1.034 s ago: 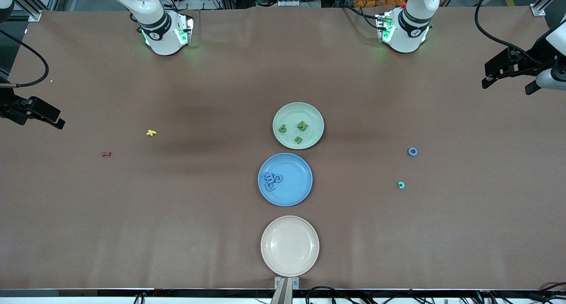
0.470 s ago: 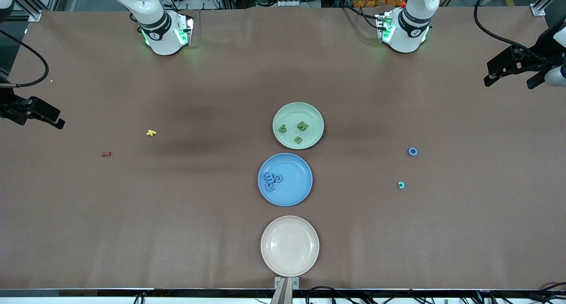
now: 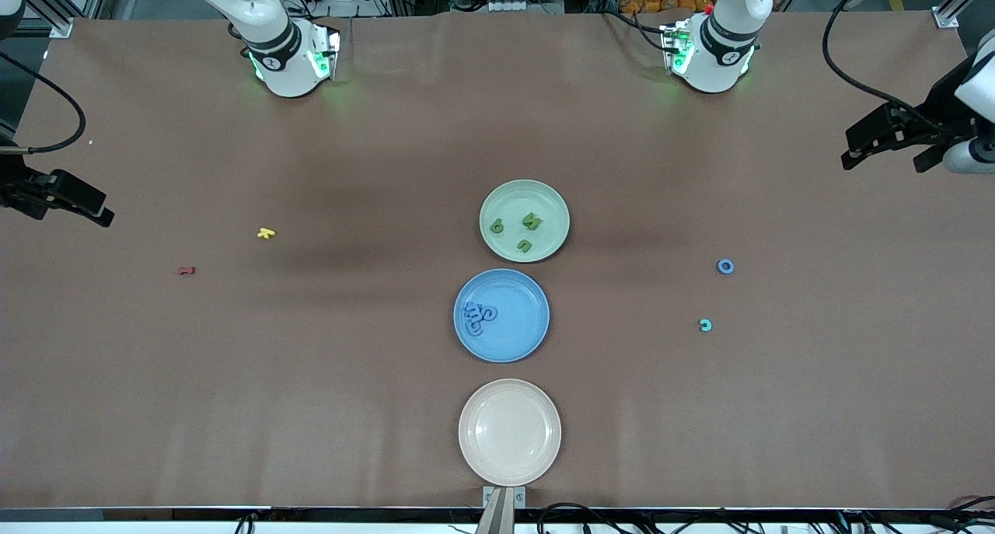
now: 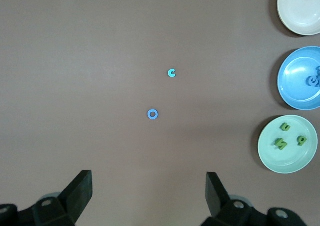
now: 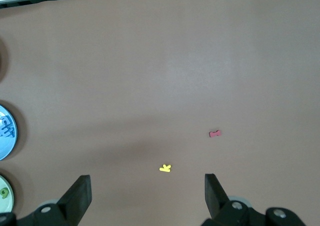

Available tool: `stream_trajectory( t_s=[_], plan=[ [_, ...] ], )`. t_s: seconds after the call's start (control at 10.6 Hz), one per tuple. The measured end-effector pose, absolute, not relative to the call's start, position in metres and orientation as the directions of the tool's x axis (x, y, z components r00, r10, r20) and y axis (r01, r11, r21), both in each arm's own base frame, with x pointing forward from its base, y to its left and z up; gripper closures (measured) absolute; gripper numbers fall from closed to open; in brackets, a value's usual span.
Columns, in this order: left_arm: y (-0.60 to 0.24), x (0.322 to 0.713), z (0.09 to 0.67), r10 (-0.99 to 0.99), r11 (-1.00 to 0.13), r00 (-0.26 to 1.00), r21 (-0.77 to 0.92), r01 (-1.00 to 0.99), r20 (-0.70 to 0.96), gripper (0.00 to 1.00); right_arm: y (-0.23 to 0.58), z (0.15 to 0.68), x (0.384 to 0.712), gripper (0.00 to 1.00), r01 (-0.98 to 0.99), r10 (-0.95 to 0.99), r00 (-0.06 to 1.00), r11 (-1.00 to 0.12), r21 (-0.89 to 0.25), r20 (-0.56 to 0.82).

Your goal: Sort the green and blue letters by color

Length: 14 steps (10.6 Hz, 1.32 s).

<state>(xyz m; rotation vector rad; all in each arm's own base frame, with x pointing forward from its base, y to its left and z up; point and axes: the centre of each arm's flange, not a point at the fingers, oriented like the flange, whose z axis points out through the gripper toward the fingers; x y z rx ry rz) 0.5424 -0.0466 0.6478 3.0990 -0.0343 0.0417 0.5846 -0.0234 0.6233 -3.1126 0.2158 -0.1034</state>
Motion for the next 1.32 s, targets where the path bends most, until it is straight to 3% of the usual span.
stream_trajectory(
  t_s=[1.32],
  plan=[
    [-0.041,0.54,0.652,-0.059,-0.998,0.995,0.011,-0.06,0.078,0.0,-0.024,0.623,0.585,0.0,-0.138,-0.14,0.988,-0.99,-0.024,0.065]
  ],
)
